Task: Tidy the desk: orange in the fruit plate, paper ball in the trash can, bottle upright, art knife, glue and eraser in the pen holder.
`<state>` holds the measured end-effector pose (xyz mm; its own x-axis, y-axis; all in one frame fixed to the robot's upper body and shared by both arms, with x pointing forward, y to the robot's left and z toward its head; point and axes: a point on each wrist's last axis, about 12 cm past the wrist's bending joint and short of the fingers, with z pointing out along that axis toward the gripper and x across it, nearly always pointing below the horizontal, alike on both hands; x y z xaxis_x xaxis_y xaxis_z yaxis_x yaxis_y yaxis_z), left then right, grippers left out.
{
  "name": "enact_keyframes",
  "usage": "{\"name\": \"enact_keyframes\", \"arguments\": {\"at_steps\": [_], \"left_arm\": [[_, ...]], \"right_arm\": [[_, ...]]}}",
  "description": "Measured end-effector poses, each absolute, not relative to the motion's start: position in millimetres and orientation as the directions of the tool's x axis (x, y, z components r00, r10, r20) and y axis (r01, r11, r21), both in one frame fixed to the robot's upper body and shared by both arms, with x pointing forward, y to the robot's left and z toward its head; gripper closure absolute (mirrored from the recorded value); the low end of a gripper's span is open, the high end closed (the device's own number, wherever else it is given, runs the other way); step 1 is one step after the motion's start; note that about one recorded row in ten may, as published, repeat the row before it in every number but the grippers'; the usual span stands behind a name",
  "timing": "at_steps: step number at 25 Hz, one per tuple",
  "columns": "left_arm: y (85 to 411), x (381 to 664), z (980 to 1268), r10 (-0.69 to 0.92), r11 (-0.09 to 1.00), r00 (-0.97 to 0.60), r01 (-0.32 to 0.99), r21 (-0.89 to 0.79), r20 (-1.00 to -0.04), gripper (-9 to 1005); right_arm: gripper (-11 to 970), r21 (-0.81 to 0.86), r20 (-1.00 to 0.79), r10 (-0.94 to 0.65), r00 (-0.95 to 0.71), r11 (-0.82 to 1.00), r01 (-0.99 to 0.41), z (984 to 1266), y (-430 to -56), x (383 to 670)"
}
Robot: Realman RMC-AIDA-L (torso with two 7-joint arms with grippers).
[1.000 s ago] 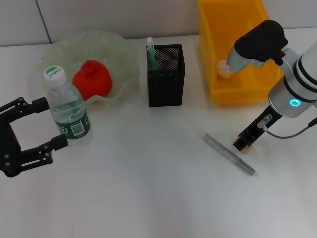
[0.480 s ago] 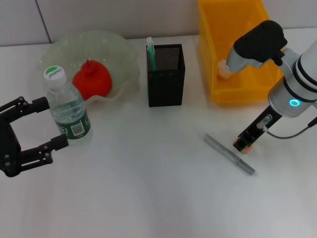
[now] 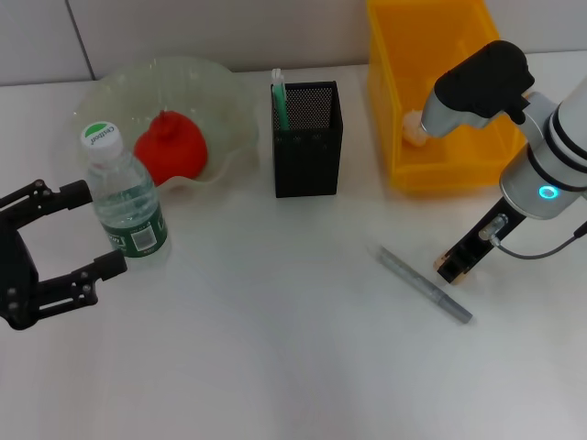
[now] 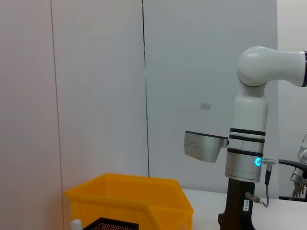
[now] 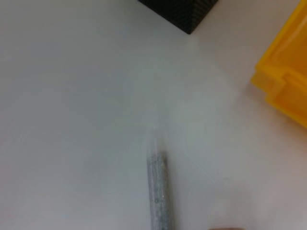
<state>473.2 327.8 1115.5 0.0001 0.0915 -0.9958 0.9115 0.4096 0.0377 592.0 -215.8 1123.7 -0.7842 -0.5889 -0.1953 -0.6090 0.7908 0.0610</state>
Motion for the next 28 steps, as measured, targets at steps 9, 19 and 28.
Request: {"name": "enact_keyframes", "arguments": {"at_steps": [9,19,28], "left_arm": [[328.2,470.1,1114.8,0.088,0.406,0.005,0.913,0.040,-0.996,165],[327.7,467.7,1114.5,0.081,0.398,0.004,0.917,0.036,-0.997,165],[327.2,467.2,1114.5,0.078,0.393,0.000,0.919,0.030,-0.997,165]], "right_arm": [[703,0.050,-0.202,-0.595,-0.778,0.787,-0.615,1125.4,-215.2,591.3],[702,0.054,-0.408,-0.567,-0.715,0.767,-0.639,1158.6,-208.8,589.0],[703,0.032,-0.655,-0.515,-0.552,0.712,-0.702,1180.6,-203.2,582.2]]}}
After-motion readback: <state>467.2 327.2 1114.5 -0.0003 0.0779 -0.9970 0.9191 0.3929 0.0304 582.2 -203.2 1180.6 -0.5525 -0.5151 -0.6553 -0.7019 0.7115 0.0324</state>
